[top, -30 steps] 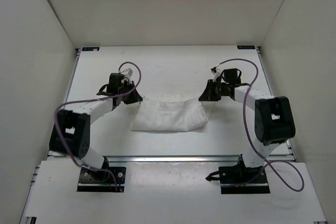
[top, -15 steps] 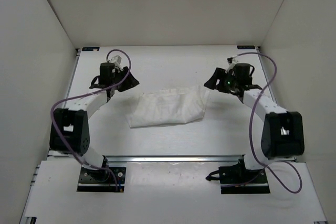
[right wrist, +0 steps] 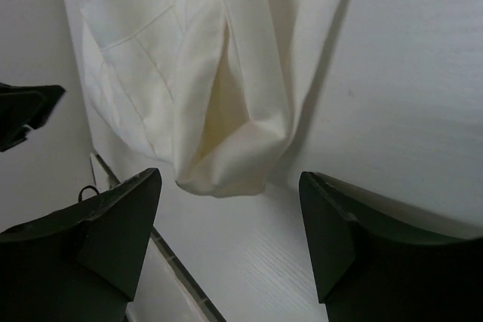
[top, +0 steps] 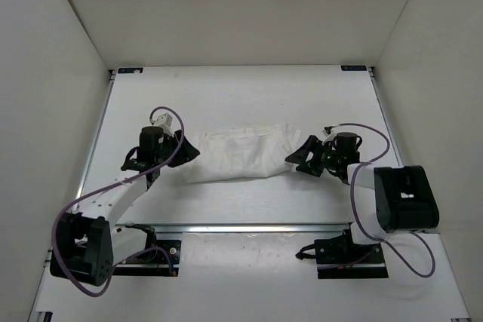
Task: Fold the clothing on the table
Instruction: Fold the skirt
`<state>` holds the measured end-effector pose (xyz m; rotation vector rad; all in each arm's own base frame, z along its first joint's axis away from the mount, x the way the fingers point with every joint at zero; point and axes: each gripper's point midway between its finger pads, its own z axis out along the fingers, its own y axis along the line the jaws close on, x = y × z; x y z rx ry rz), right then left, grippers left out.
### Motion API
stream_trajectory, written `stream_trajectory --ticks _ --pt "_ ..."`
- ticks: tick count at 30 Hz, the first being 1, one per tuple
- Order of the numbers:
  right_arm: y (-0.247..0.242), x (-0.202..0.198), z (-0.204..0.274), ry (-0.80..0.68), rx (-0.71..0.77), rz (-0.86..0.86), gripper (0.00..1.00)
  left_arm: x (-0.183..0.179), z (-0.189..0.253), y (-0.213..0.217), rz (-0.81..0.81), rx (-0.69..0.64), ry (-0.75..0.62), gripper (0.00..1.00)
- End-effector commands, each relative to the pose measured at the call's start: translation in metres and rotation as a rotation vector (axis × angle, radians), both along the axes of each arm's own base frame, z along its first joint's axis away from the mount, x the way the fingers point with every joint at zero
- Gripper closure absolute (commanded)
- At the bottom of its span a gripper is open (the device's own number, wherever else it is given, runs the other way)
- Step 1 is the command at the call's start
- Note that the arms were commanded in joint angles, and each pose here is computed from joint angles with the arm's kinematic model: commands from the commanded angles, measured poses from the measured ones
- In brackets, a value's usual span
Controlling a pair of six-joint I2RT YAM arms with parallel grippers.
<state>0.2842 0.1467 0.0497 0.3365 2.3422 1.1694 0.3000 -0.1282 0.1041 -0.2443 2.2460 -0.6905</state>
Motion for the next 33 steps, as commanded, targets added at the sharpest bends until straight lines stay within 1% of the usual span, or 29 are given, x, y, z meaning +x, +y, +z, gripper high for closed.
stream_trajectory --ticks 1,4,6,7,8,9,10,11,12,13,16,17,19,20,22,23,26,27,28,29,30,31,32,33 --pt "0.016 0.014 0.022 -0.101 0.141 0.045 0.29 -0.011 -0.014 0.000 0.010 0.002 0.020 0.42" --pt "0.022 0.009 0.014 -0.067 0.179 0.052 0.29 -0.018 -0.030 -0.001 0.013 0.007 0.053 0.42" --pt "0.022 0.012 0.006 -0.048 0.158 0.038 0.32 -0.019 -0.036 -0.001 0.016 0.016 0.071 0.42" --pt "0.024 0.010 0.004 -0.035 0.152 0.048 0.37 -0.021 -0.040 -0.001 0.013 0.020 0.086 0.43" --pt "0.025 0.011 0.004 -0.034 0.150 0.054 0.47 -0.022 -0.041 -0.002 0.008 0.017 0.087 0.42" --pt "0.026 0.010 0.000 -0.026 0.144 0.057 0.61 -0.023 -0.045 0.001 0.017 0.027 0.100 0.42" --pt "0.027 0.011 -0.001 -0.022 0.140 0.058 0.68 -0.023 -0.046 0.000 0.018 0.027 0.096 0.42" --pt "0.026 0.013 -0.002 -0.017 0.139 0.051 0.78 -0.024 -0.048 0.003 0.028 0.028 0.101 0.42" --pt "0.028 0.012 -0.002 -0.015 0.143 0.059 0.94 -0.026 -0.051 0.002 0.030 0.030 0.108 0.42" --pt "0.029 0.011 -0.003 -0.007 0.142 0.061 1.00 -0.028 -0.053 0.002 0.029 0.032 0.114 0.42" --pt "0.024 0.013 -0.003 -0.006 0.120 0.040 1.00 -0.033 -0.060 0.006 0.040 0.053 0.144 0.42" --pt "0.020 0.013 -0.008 0.003 0.090 0.027 1.00 -0.032 -0.059 0.006 0.034 0.062 0.141 0.42" --pt "0.016 0.017 -0.003 -0.028 0.053 0.024 1.00 -0.035 -0.068 0.007 0.025 0.082 0.169 0.42" --pt "0.014 0.019 -0.004 -0.019 0.036 0.017 1.00 -0.035 -0.072 0.007 0.026 0.085 0.187 0.43" --pt "0.013 0.021 0.003 -0.050 0.015 0.027 1.00 -0.037 -0.079 0.003 0.004 0.094 0.214 0.43" --pt "0.010 0.022 0.003 -0.040 0.006 0.016 1.00 -0.040 -0.087 0.001 -0.005 0.102 0.245 0.44" --pt "0.009 0.024 0.011 -0.067 0.003 0.023 1.00 -0.044 -0.095 -0.008 -0.043 0.104 0.274 0.43" --pt "0.007 0.022 0.007 -0.047 -0.001 0.016 1.00 -0.043 -0.099 -0.010 -0.047 0.108 0.286 0.50" --pt "0.004 0.027 0.012 -0.069 -0.002 0.009 1.00 -0.035 -0.092 -0.016 -0.061 0.098 0.268 0.56" --pt "0.001 0.029 0.014 -0.075 -0.006 -0.003 1.00 -0.034 -0.096 -0.018 -0.075 0.105 0.281 0.72" --pt "-0.002 0.033 0.016 -0.076 -0.007 -0.009 1.00 -0.022 -0.092 -0.022 -0.087 0.112 0.272 0.78" --pt "-0.008 0.041 0.022 -0.091 -0.015 -0.028 1.00 -0.018 -0.093 -0.025 -0.099 0.118 0.280 0.89" --pt "-0.012 0.043 0.019 -0.076 -0.023 -0.040 1.00 -0.001 -0.085 -0.033 -0.110 0.117 0.266 0.96" --pt "-0.016 0.052 0.027 -0.085 -0.034 -0.045 1.00 0.018 -0.081 -0.039 -0.117 0.117 0.260 0.99"
